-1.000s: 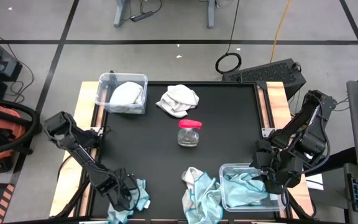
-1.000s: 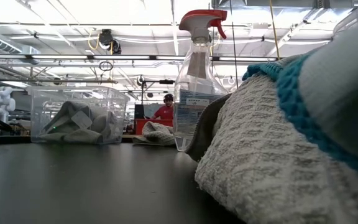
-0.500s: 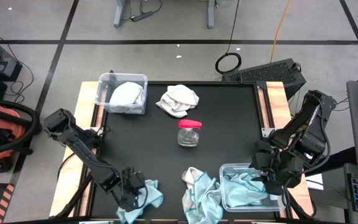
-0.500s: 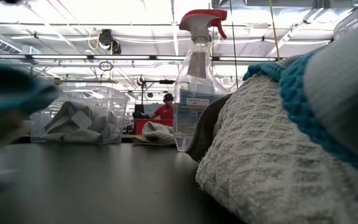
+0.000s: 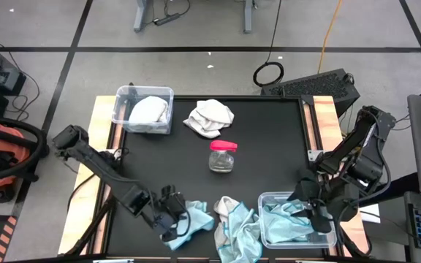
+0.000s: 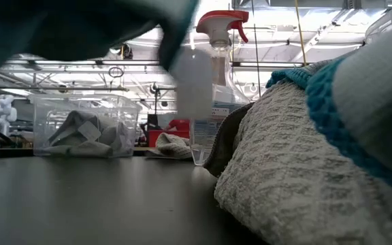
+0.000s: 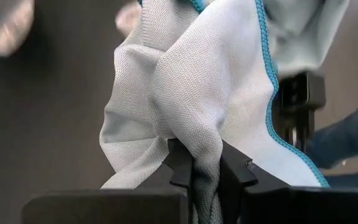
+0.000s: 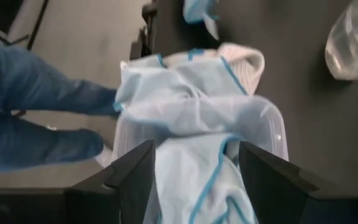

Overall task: Sort microfiber towel by color & place in baskets
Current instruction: Put the blue towel into the bottom transparent bin

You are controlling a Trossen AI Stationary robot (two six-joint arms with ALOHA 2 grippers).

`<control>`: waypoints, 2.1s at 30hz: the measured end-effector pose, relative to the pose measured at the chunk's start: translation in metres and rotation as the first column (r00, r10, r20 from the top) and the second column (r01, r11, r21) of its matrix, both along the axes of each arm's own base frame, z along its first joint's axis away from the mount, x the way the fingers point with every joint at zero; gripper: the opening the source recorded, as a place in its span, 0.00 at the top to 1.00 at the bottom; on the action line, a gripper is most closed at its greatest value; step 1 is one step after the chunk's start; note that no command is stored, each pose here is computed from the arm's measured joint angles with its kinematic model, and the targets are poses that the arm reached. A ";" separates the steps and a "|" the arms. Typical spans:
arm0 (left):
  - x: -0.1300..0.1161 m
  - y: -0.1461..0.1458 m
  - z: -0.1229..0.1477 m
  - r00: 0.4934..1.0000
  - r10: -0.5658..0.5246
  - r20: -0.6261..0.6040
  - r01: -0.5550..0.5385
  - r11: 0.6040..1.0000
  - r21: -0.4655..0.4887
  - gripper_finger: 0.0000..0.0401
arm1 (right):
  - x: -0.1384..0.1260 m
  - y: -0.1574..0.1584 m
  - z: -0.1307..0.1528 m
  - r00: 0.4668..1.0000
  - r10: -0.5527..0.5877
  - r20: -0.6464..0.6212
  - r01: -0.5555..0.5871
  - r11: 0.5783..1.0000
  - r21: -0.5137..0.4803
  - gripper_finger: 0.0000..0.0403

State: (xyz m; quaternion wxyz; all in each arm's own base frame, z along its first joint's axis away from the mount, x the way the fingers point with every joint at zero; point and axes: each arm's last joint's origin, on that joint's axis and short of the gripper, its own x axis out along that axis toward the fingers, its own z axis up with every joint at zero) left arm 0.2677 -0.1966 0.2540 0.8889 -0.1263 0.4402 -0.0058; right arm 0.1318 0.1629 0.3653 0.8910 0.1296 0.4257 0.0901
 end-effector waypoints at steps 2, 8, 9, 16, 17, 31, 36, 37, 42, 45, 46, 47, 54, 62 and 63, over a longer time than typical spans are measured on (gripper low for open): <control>0.006 0.004 0.008 1.000 -0.001 0.028 0.000 1.000 0.013 0.92 | 0.001 0.001 0.002 0.999 -0.002 0.033 0.002 1.000 -0.001 0.45; 0.023 0.015 0.034 0.991 -0.007 0.134 -0.002 0.998 0.063 0.92 | 0.007 0.004 0.008 0.987 -0.026 0.156 0.028 1.000 -0.008 0.45; 0.026 0.017 0.039 0.989 -0.007 0.150 -0.005 0.997 0.073 0.92 | 0.008 0.004 0.009 0.984 -0.033 0.177 0.037 0.999 -0.015 0.45; 0.047 0.037 0.064 0.961 -0.017 0.275 -0.014 0.994 0.109 0.92 | 0.013 0.002 0.015 0.943 -0.127 0.307 0.150 0.987 -0.052 0.44; 0.050 0.040 0.068 0.953 -0.015 0.301 -0.018 0.994 0.108 0.92 | 0.014 0.001 0.015 0.939 -0.130 0.319 0.155 0.986 -0.055 0.44; 0.077 0.070 0.097 0.838 -0.024 0.545 -0.051 0.991 0.122 0.92 | 0.032 -0.008 0.028 0.852 -0.231 0.470 0.292 0.955 -0.060 0.23; 0.081 0.075 0.101 0.817 -0.029 0.576 -0.060 0.989 0.135 0.92 | 0.040 -0.014 0.031 0.831 -0.260 0.492 0.327 0.944 -0.053 0.19; 0.081 0.076 0.101 0.813 -0.029 0.581 -0.059 0.990 0.131 0.92 | 0.043 -0.015 0.032 0.825 -0.262 0.502 0.331 0.942 -0.053 0.19; 0.083 0.080 0.101 0.814 -0.039 0.579 -0.053 0.989 0.141 0.92 | 0.058 -0.016 0.034 0.799 -0.251 0.546 0.344 0.936 -0.072 0.18; 0.083 0.079 0.103 0.804 -0.047 0.593 -0.052 0.988 0.148 0.92 | 0.070 -0.017 0.031 0.799 -0.247 0.549 0.351 0.932 -0.092 0.18; 0.083 0.079 0.103 0.799 -0.051 0.599 -0.051 0.987 0.152 0.92 | 0.075 -0.017 0.029 0.799 -0.249 0.547 0.356 0.930 -0.096 0.18; 0.084 0.079 0.104 0.794 -0.056 0.605 -0.048 0.987 0.155 0.92 | 0.079 -0.018 0.027 0.798 -0.255 0.547 0.366 0.925 -0.103 0.18; 0.084 0.077 0.108 0.766 -0.105 0.635 0.001 0.987 0.162 0.92 | 0.107 -0.024 0.022 0.779 -0.264 0.569 0.397 0.910 -0.121 0.18; 0.085 0.077 0.107 0.768 -0.114 0.631 0.013 0.987 0.162 0.92 | 0.128 -0.026 0.017 0.794 -0.206 0.572 0.312 0.946 -0.093 0.32; 0.085 0.077 0.107 0.768 -0.116 0.630 0.014 0.986 0.165 0.92 | 0.129 -0.026 0.016 0.796 -0.205 0.570 0.312 0.945 -0.095 0.36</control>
